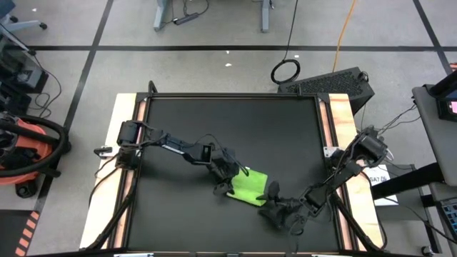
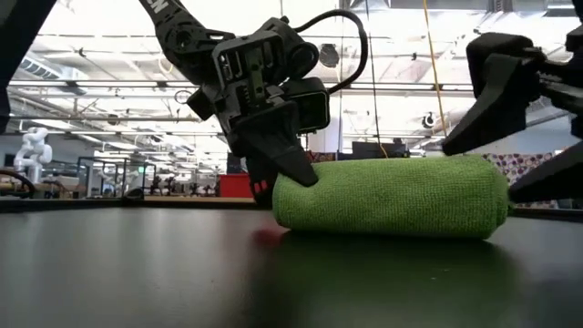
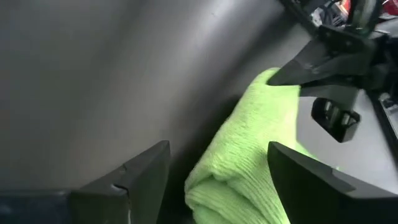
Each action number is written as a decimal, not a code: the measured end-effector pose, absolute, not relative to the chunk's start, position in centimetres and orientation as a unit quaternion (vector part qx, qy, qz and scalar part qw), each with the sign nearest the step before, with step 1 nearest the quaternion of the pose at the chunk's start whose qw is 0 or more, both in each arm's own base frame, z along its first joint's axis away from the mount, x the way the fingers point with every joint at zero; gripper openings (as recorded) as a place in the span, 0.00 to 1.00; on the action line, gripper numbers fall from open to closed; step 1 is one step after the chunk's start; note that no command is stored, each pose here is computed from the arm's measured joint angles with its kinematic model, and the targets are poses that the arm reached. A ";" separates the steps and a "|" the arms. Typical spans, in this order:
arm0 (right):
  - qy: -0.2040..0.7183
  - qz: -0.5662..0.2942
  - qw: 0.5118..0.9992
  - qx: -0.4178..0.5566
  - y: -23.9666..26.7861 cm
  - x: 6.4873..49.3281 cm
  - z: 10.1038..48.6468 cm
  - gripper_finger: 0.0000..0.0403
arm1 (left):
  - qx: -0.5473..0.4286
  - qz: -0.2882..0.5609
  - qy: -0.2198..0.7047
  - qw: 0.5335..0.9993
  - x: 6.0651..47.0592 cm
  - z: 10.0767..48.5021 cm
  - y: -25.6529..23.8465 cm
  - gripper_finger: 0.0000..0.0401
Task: Roll towel into tight, uniform cylinder
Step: Roll the green towel
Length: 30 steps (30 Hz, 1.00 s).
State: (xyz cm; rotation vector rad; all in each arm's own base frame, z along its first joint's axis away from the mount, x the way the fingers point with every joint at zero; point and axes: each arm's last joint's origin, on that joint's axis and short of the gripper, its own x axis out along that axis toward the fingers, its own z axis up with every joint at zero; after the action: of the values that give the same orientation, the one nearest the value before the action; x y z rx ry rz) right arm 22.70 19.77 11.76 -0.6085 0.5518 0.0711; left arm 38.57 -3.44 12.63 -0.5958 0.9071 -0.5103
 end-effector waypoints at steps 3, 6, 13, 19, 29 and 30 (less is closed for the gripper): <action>0.278 0.021 0.914 -0.293 19.9 23.3 11.0 0.64 | -0.286 -0.244 0.427 0.822 38.6 12.7 -3.4 0.02; 0.289 -0.017 0.918 -0.273 19.6 23.4 10.0 0.61 | -0.288 -0.248 0.428 0.820 38.6 12.7 -3.4 0.02; 0.286 -0.063 0.924 -0.247 19.4 23.3 9.7 0.45 | -0.300 -0.254 0.431 0.812 38.5 12.7 -3.5 0.03; 0.309 -0.055 0.919 -0.240 18.9 23.5 9.4 0.12 | -0.301 -0.270 0.435 0.805 38.4 12.8 -4.2 0.05; 0.348 -0.009 0.905 -0.243 17.3 24.8 9.2 0.03 | -0.294 -0.275 0.442 0.801 38.3 12.8 -5.7 0.06; 0.354 -0.002 0.904 -0.239 17.1 25.0 9.1 0.02 | -0.289 -0.274 0.441 0.805 38.3 12.7 -5.7 0.06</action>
State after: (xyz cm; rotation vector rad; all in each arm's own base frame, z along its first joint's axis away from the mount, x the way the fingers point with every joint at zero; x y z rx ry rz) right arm 24.99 17.08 9.15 -0.4945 0.7316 -0.0033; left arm 38.27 -5.71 12.74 -0.6178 0.9440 -0.5863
